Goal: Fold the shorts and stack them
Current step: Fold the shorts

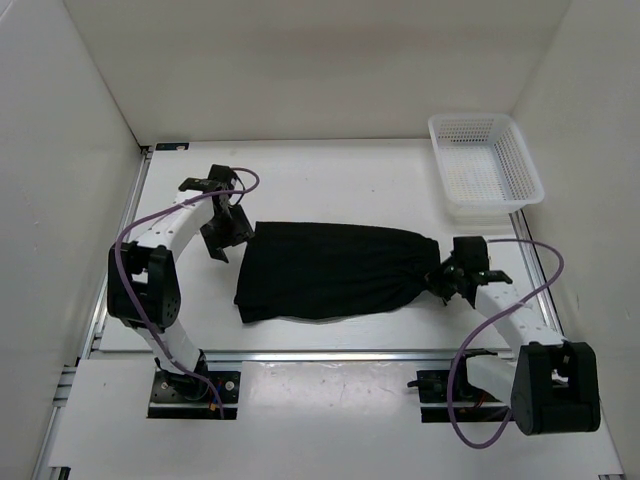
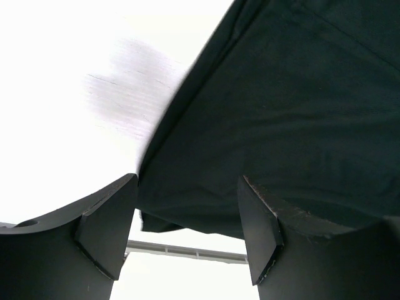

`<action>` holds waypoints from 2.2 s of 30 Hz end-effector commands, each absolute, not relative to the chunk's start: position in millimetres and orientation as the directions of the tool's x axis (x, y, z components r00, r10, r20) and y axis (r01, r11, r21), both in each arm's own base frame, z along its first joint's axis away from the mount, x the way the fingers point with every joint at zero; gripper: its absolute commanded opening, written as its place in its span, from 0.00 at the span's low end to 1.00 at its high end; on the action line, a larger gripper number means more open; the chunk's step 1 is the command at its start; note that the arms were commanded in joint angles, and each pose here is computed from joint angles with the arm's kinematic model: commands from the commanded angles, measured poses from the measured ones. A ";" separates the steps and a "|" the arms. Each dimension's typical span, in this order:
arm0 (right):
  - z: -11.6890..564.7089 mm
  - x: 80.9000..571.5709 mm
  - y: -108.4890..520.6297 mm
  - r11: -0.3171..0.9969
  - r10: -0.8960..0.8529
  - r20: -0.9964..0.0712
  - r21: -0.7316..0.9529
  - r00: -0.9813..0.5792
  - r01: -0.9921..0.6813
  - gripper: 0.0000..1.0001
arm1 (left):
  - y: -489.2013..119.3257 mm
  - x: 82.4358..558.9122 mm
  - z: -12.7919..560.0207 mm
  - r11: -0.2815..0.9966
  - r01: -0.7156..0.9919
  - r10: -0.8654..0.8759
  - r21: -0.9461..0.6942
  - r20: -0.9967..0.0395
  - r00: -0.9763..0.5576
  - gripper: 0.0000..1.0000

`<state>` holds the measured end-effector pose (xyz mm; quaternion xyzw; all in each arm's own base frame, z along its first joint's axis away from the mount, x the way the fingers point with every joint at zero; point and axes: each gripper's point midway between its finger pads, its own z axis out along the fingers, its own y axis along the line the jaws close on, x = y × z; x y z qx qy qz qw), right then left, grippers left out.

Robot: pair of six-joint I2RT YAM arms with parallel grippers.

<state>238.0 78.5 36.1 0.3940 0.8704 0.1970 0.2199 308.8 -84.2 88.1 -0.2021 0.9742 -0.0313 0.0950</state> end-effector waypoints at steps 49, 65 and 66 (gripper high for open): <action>162.6 255.0 278.4 0.977 -0.082 -0.627 0.102 -0.774 -0.186 0.91 | -56.7 333.1 112.0 0.877 -0.457 -0.480 -0.146 -0.240 -0.844 0.65; 119.7 242.0 197.8 0.969 0.160 -0.477 0.244 -0.864 0.045 0.92 | -194.0 345.4 95.1 0.995 -0.093 -0.082 0.030 -0.265 -0.961 0.85; 119.8 242.0 197.8 0.969 0.160 -0.477 0.244 -0.864 0.045 0.92 | -195.1 347.1 90.6 0.995 -0.092 -0.080 0.035 -0.258 -0.963 0.83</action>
